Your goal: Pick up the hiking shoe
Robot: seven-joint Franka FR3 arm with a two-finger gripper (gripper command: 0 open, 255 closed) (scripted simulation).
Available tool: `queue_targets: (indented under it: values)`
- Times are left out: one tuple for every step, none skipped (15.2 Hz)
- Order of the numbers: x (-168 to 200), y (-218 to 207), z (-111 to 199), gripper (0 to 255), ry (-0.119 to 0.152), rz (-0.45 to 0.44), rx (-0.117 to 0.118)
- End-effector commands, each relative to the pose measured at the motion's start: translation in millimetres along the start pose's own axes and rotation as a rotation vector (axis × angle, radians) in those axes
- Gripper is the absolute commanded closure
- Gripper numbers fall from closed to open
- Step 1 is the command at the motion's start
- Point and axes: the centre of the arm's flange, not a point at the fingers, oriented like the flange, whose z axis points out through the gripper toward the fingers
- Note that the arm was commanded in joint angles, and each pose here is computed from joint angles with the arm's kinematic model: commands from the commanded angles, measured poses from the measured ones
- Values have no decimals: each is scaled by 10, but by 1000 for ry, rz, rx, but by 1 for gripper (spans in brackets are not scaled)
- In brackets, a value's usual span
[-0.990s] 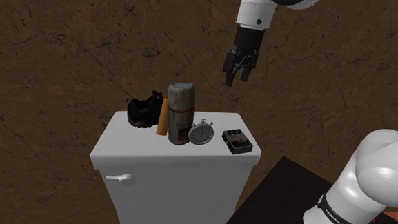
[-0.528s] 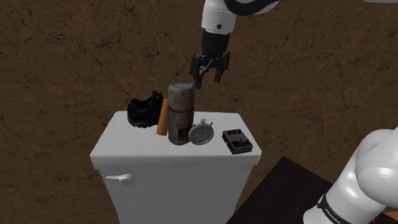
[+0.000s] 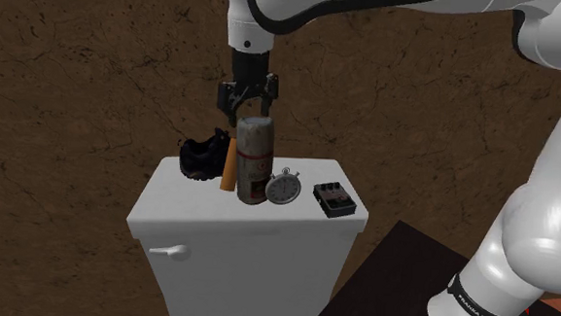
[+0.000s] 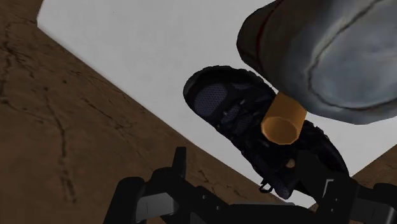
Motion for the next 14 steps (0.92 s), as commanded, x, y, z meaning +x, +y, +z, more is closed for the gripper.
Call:
queue_targets:
  values:
    - [185,-203,74,0,6,12,-16]
    - [281,-295,103,0,9,16,-23]
    - [377,-388,133,0,12,21,-31]
    - [474,-479,164,0,14,26,-38]
    - [572,-570,195,0,17,30,-46]
    - [579,-577,197,0,17,31,-47]
    - [574,-580,250,0,17,31,-47]
    - [569,-584,302,0,17,31,-47]
    - [564,-587,355,0,17,31,-47]
    - [559,-591,407,0,17,31,-47]
    - [554,-594,459,0,17,31,-47]
    - [549,-598,512,0,17,31,-47]
    - [541,-603,595,0,17,31,-47]
    - [541,-603,595,0,17,31,-46]
